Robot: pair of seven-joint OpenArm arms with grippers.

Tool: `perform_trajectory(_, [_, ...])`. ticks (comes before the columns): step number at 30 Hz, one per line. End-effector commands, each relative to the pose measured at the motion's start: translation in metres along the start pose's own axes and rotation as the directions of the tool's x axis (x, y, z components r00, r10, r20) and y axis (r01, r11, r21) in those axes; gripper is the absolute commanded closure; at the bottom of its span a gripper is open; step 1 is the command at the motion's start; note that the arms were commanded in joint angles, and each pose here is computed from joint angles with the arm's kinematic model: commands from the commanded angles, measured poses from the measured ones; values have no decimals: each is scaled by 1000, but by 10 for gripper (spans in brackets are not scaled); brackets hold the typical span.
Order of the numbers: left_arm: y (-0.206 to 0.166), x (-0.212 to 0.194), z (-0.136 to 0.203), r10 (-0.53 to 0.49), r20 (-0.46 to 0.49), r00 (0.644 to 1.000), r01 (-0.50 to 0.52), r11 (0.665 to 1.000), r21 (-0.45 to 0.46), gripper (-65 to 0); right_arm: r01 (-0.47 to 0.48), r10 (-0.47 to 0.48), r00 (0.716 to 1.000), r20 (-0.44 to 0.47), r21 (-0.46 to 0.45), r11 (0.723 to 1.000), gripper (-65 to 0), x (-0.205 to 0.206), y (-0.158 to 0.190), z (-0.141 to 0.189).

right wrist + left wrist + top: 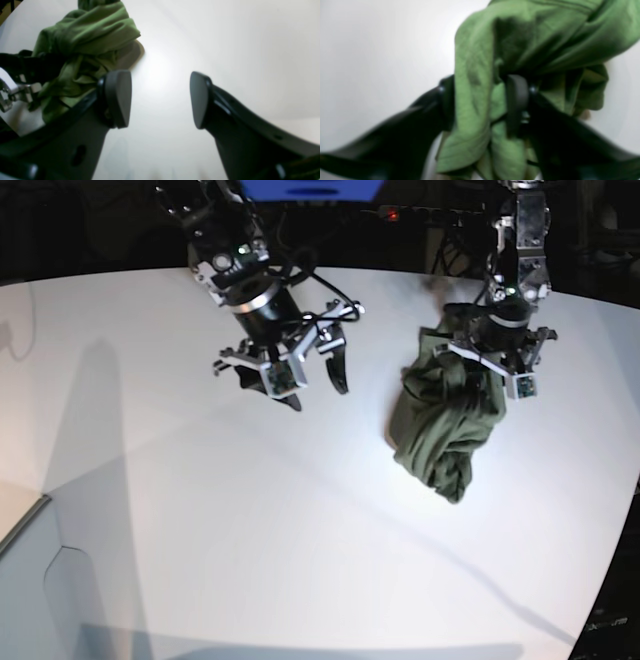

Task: Layout the t-shirt on the table in an organized manner, then fold the t-shirt properly
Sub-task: 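Lift the shirt with the left gripper and drag it toward the right gripper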

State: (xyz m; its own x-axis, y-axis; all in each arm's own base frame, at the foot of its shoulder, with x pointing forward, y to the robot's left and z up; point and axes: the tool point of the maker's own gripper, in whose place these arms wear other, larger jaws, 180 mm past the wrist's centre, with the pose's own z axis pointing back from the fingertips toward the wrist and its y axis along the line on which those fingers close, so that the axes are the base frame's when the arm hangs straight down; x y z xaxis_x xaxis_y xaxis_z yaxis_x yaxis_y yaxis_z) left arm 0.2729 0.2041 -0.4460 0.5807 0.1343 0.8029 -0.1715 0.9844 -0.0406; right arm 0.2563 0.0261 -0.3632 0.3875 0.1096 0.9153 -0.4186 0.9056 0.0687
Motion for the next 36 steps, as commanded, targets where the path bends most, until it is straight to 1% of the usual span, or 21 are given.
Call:
perform_trajectory(1, [0, 14, 0, -6, 43, 999, 6, 1000, 0, -138, 1, -1, 999, 42, 3, 1000, -373, 11, 1, -1])
perform_trajectory(3, [-1, 18, 0, -6, 50, 999, 7, 1000, -1, -10, 0, 0, 1000, 25, 2, 1000, -373, 4, 0, -2])
perform_trajectory(4, [-2, 24, 0, -6, 65, 998, 7, 1000, -4, 0, 0, 0, 1000, 17, 0, 1000, -373, 1, -1, -2])
perform_trajectory(5, [-3, 30, 1, -7, 80, 997, 7, 1000, -7, 0, 0, 0, 1000, 8, 0, 1000, -373, -2, -1, -3])
perform_trajectory(6, [-4, 37, 3, -7, 98, 995, 8, 1000, -10, -20, -2, 2, 1000, 3, -2, 1000, -373, -5, -2, -3])
perform_trajectory(7, [-6, 44, 5, -8, 118, 993, 10, 1000, -13, -14, -2, 2, 1000, 3, -2, 1000, -373, -5, -2, -3])
perform_trajectory(8, [-8, 56, 9, -10, 149, 989, 13, 1000, -19, 0, -3, 3, 1000, 2, -3, 1000, -373, -5, -3, -3])
perform_trajectory(9, [-12, 71, 14, -11, 189, 982, 16, 1000, -26, 0, -3, 3, 1000, 4, -3, 1000, -373, -4, -3, -3])
perform_trajectory(13, [-24, 132, 38, -17, 349, 937, 37, 998, -50, -3, -8, 8, 1000, 17, -33, 999, -373, 1, -16, -5])
perform_trajectory(16, [-32, 169, 54, -15, 444, 896, 48, 997, -63, -3, -6, 7, 1000, 22, -60, 998, -373, 4, -27, -5])
perform_trajectory(17, [-35, 176, 56, -15, 456, 890, 52, 996, -69, -3, -5, 7, 1000, 25, -71, 997, -373, 5, -31, -5])
perform_trajectory(20, [-49, 176, 52, -36, 424, 905, 81, 993, -89, -3, -1, 3, 1000, 25, -108, 994, -373, 5, -46, -3])
perform_trajectory(22, [-62, 173, 49, -36, 414, 910, 94, 988, -119, -3, 2, 1, 1000, 24, -123, 992, -373, 4, -52, -2])
perform_trajectory(26, [-98, 149, 43, -54, 362, 931, 135, 970, -203, -3, 5, -1, 1000, 25, -158, 988, -373, 5, -65, -1])
perform_trajectory(28, [-109, 131, 39, -78, 321, 944, 157, 961, -229, -3, 6, -2, 1000, 25, -165, 986, -373, 4, -68, 0])
perform_trajectory(29, [-111, 119, 35, -104, 293, 950, 176, 957, -231, -3, 7, -2, 1000, 25, -170, 985, -373, 4, -70, 0])
perform_trajectory(32, [-97, 66, 25, -185, 179, 966, 221, 953, -206, -3, 9, -4, 1000, 26, -191, 982, -373, 4, -79, 2])
perform_trajectory(36, [-84, 18, 21, -218, 60, 974, 226, 954, -196, -3, -1, 5, 1000, 24, -189, 982, -373, 5, -80, 2])
